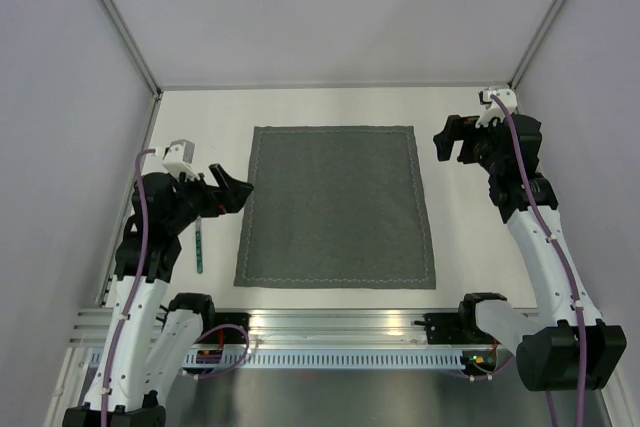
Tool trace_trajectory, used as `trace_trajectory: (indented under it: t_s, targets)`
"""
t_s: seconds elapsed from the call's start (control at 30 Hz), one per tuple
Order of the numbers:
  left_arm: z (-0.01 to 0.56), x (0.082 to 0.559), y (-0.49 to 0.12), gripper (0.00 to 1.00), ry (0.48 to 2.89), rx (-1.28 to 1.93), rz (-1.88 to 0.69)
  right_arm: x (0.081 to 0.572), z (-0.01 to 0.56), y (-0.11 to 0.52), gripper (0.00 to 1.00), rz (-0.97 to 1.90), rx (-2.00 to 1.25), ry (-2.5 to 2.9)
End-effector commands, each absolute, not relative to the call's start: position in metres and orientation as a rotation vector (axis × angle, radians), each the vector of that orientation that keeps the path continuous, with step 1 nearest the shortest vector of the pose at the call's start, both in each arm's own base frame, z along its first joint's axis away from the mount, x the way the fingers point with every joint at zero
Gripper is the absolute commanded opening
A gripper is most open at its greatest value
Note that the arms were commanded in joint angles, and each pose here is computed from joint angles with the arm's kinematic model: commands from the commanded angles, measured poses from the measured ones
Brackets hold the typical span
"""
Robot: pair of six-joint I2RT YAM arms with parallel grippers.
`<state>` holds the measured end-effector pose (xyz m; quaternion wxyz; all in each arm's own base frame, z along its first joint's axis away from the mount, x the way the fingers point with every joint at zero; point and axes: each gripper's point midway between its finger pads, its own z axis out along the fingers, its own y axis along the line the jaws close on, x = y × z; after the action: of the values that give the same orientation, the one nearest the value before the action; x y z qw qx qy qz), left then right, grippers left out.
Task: Fold the napkin, place the utensils inside, and roll it up
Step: Fold the napkin
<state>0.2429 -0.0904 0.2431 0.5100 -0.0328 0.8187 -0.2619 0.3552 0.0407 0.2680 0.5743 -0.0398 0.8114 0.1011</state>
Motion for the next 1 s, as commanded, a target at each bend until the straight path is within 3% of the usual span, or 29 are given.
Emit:
trace_trajectory:
  t_s: [0.0, 0.3, 0.5, 0.73, 0.97]
  targets:
    - [0.253, 0.247, -0.094, 1.00, 1.948, -0.054, -0.649, 0.355, 0.275, 0.036, 0.98, 0.211, -0.070, 1.904]
    - [0.282, 0.257, -0.116, 0.94, 1.911, -0.047, -0.637, 0.360, 0.261, 0.035, 0.98, 0.209, -0.071, 1.969]
    - [0.273, 0.249, -0.211, 0.91, 1.933, 0.136, -0.661, 0.364, 0.253, 0.030, 0.98, 0.176, -0.069, 1.991]
    - [0.202, 0.206, -0.368, 0.88, 2.009, 0.537, -0.631, 0.369, 0.244, 0.025, 0.98, 0.144, -0.054, 2.018]
    - [0.143, 0.168, -0.471, 0.82, 2.017, 0.790, -0.626, 0.371, 0.239, 0.022, 0.98, 0.128, -0.050, 2.030]
